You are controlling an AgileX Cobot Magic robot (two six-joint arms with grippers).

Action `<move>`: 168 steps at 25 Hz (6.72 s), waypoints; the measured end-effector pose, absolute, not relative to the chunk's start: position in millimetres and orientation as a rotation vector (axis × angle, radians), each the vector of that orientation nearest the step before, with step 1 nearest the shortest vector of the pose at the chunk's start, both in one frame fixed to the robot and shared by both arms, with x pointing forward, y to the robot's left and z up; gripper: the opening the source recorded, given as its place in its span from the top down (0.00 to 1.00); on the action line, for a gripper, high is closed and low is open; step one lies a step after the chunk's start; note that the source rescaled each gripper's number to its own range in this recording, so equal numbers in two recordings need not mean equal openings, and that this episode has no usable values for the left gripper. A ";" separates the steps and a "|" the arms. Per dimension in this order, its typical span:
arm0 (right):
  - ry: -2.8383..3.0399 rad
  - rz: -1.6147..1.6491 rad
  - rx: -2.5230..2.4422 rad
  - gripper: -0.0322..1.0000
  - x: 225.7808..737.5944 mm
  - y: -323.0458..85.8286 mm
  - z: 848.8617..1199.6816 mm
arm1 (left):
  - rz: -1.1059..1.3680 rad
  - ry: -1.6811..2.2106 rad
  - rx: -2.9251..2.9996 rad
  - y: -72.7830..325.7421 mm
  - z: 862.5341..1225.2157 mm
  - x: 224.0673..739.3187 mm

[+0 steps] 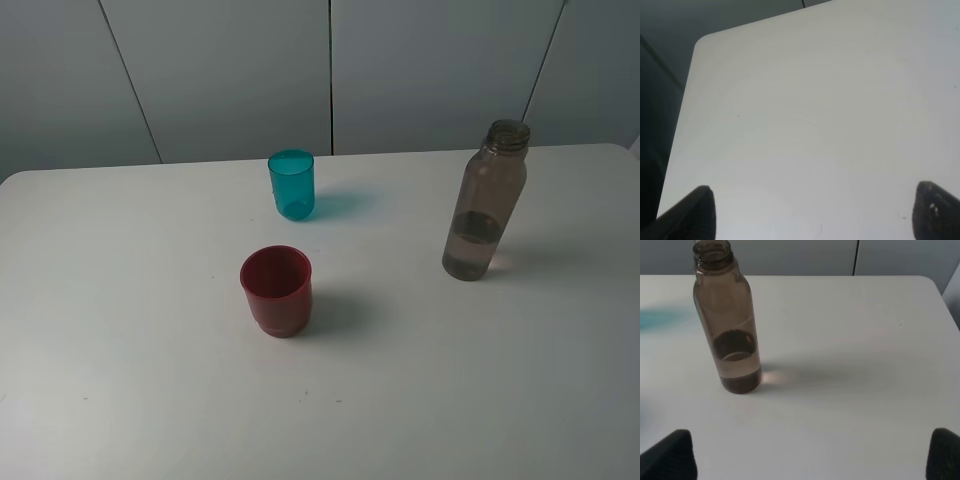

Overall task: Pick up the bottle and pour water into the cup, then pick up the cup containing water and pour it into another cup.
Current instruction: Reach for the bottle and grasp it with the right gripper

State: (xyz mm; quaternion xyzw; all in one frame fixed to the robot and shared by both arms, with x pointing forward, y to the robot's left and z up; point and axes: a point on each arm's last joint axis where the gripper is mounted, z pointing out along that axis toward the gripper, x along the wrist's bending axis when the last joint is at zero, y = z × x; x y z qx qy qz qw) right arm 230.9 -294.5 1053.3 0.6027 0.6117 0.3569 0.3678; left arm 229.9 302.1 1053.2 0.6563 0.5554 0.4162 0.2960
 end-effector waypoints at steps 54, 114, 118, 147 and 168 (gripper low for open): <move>1.571 0.917 1.548 0.00 230.9 -294.5 1053.3 | 1.105 1.479 1.743 302.1 1053.2 229.9; 1.869 0.924 1.643 0.00 401.8 -260.6 955.8 | 1.105 1.479 1.743 302.1 1053.2 229.9; 1.871 0.924 1.621 0.00 408.5 -257.4 948.2 | 1.105 1.479 1.743 302.1 1053.2 229.9; 1.938 0.965 1.514 0.00 449.3 -241.4 873.1 | 1.106 1.478 1.745 302.1 1053.2 229.9; 1.789 1.072 1.439 0.00 461.7 -241.3 861.0 | 1.106 1.478 1.745 302.1 1053.2 229.9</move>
